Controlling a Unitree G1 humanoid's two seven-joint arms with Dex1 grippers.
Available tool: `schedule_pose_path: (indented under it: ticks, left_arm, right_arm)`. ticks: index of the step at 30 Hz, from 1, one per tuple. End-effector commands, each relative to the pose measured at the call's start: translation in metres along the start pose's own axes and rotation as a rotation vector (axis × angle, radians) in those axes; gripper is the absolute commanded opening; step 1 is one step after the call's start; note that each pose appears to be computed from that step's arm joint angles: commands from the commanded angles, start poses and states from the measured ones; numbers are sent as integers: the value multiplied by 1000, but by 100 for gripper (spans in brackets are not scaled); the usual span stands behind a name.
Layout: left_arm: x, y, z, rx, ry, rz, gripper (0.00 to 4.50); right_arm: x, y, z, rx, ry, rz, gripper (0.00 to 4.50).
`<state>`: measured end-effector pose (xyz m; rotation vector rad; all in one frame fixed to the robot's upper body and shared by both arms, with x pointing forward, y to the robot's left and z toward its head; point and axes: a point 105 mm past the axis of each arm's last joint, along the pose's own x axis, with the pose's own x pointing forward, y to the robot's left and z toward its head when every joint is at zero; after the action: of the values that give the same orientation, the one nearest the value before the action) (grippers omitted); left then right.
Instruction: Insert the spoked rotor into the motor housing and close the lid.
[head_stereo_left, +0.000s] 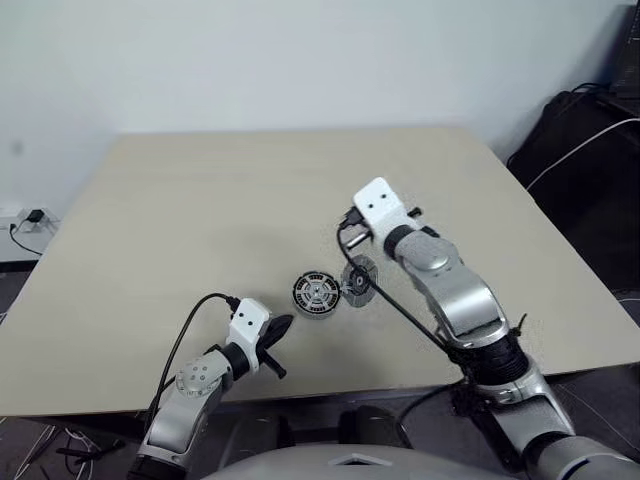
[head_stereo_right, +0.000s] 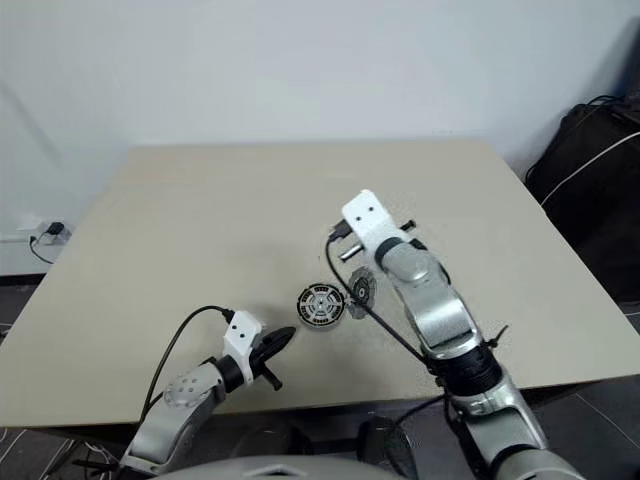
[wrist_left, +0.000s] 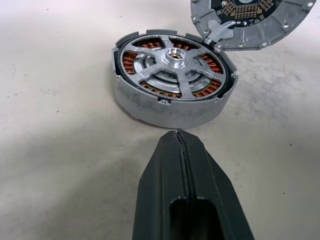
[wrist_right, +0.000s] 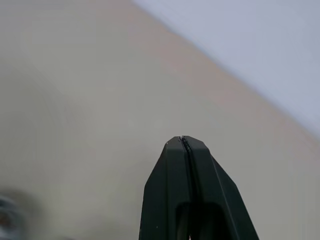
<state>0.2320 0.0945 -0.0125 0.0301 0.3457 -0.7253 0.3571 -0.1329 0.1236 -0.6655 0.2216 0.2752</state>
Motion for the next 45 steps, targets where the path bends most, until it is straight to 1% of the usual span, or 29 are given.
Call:
schedule_pose_path:
  ticks: [1,3,4,6,8,10,13,17,25,33,38,45]
  left_arm:
    - [0,2,13,29,-46,3,0]
    - [-1,2,13,31,-46,4,0]
    - [-1,2,13,32,-45,3,0]
    - [-1,3,13,34,-43,2,0]
    - [-1,3,13,37,-40,-3,0]
    - [-1,3,13,39,-39,-10,0]
    - [1,3,14,42,-39,-17,0]
    - [1,3,14,44,-37,-21,0]
    - [-2,3,13,40,-33,-14,0]
    - [-3,3,12,35,-33,-5,0]
    - [-3,3,12,36,-31,-7,0]
    - [-2,3,13,36,-33,-6,0]
  right_arm:
    - [-10,-12,-30,-156,98,-6,2]
    - [-19,-5,-49,-206,170,75,2]
    - [-26,3,-57,-229,198,150,2]
    - [-42,25,-65,-207,222,309,2]
    - [-57,48,-63,-184,199,479,2]
    - [-62,58,-53,-131,150,534,2]
    - [-61,64,-39,-60,82,555,2]
    - [-57,66,-28,2,27,555,2]
    - [-47,73,-19,32,-4,543,2]
    - [-43,96,3,95,-81,640,2]
    - [-29,111,-2,115,-72,670,2]
    - [-13,130,-20,161,0,721,2]
